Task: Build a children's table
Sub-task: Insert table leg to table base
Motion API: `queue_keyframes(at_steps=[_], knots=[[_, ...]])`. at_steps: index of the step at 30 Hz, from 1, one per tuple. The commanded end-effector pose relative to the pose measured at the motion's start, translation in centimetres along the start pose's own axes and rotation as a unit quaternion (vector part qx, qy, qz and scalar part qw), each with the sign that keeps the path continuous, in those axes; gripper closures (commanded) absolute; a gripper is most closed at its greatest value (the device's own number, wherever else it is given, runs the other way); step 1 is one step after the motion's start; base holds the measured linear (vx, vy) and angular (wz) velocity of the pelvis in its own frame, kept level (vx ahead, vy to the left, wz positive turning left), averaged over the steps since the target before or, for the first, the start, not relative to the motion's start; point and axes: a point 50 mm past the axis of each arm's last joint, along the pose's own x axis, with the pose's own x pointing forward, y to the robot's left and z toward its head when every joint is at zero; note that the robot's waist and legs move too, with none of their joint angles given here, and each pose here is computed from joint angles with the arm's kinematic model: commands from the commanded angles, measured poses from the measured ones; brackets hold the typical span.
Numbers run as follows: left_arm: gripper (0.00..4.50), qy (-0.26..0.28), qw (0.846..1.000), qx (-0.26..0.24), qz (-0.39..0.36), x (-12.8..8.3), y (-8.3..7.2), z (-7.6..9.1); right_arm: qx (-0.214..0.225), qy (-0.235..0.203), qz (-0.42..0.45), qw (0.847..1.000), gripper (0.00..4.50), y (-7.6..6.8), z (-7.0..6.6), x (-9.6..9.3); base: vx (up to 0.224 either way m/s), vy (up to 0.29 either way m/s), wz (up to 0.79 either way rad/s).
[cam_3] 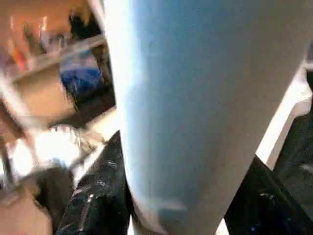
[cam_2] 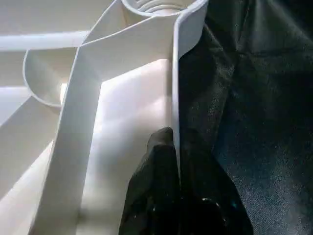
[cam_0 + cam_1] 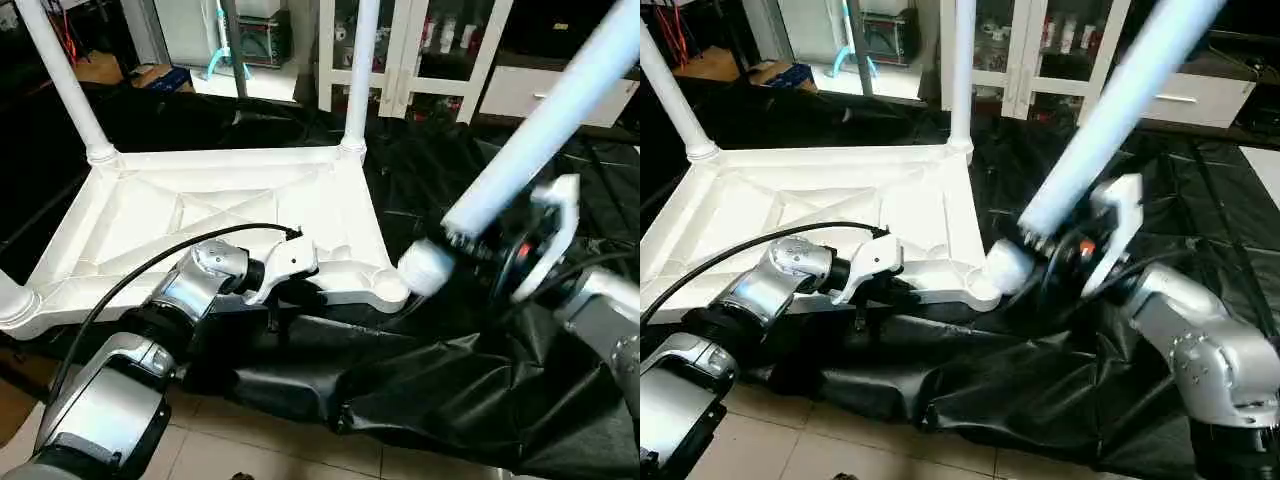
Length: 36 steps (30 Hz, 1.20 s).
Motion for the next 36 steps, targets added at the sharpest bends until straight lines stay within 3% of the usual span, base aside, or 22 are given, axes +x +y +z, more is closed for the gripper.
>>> queue_keyframes(at_steps=[1, 3, 4, 6, 7, 9, 10, 12, 15, 22, 31, 33, 34, 36], knots=[[4.49, 0.039, 0.999, -0.013, -0.023, 0.1, -1.5, -2.1, 0.132, -0.005, -0.008, 0.991, 2.65, -0.8, -0.4, -0.6, 0.0, 0.0, 0.0], [4.49, 0.039, 0.999, -0.013, -0.024, 0.1, -1.5, -2.2, 0.138, -0.007, -0.007, 0.99, 2.65, -0.8, -0.4, -0.6, 0.0, 0.0, 0.0], [4.49, 0.034, 0.999, -0.015, -0.027, -0.1, -2.1, -2.4, 0.209, -0.036, 0.041, 0.976, 2.65, -0.2, -0.2, -1.0, 0.0, 0.0, 0.0], [4.49, 0.029, 0.999, -0.016, -0.029, -0.4, -2.9, -2.6, 0.26, -0.073, 0.117, 0.956, 2.65, 0.9, 0.5, -1.7, 0.0, 0.0, 0.0], [4.49, 0.029, 0.999, -0.016, -0.029, -0.4, -2.9, -2.6, 0.26, -0.073, 0.117, 0.956, 2.65, 0.9, 0.5, -1.7, 0.0, 0.0, 0.0], [4.49, 0.024, 0.999, -0.019, -0.029, -0.6, -3.6, -2.6, 0.297, -0.1, 0.171, 0.934, 2.65, 1.6, 1.1, -2.5, 0.0, 0.0, 0.0], [4.49, 0.024, 0.999, -0.019, -0.029, -0.6, -3.6, -2.6, 0.297, -0.1, 0.171, 0.934, 2.65, 1.6, 1.1, -2.5, 0.0, 0.0, 0.0], [4.49, 0.02, 0.999, -0.024, -0.026, -0.9, -4.6, -2.6, 0.315, -0.112, 0.226, 0.915, 2.65, 2.4, 1.9, -3.2, 0.0, 0.0, 0.0], [4.49, 0.019, 0.999, -0.032, -0.021, -1.1, -5.3, -2.6, 0.318, -0.118, 0.265, 0.903, 2.65, 3.1, 2.5, -3.7, 0.0, 0.0, 0.0], [4.49, 0.013, 0.999, -0.045, -0.01, -1.2, -6.1, -2.5, 0.304, -0.139, 0.312, 0.889, 2.65, 3.6, 3.2, -3.9, 0.0, 0.0, 0.0], [4.49, 0.013, 0.999, -0.048, 0.001, -1.1, -6.6, -2.0, 0.305, -0.151, 0.297, 0.892, 2.65, 3.3, 3.5, -3.9, 0.0, 0.0, 0.0], [4.49, 0.015, 0.999, -0.048, 0.003, -1.1, -6.6, -2.0, 0.309, -0.161, 0.223, 0.91, 2.65, 2.6, 3.5, -3.4, 0.0, 0.0, 0.0], [4.49, 0.015, 0.999, -0.048, 0.005, -1.0, -6.6, -2.0, 0.326, -0.174, 0.164, 0.915, 2.65, 1.5, 3.3, -2.9, 0.0, 0.0, 0.0], [4.49, 0.016, 0.999, -0.048, 0.006, -1.0, -6.7, -1.9, 0.363, -0.2, 0.088, 0.906, 2.65, -0.2, 2.9, -2.2, 0.0, 0.0, 0.0]])
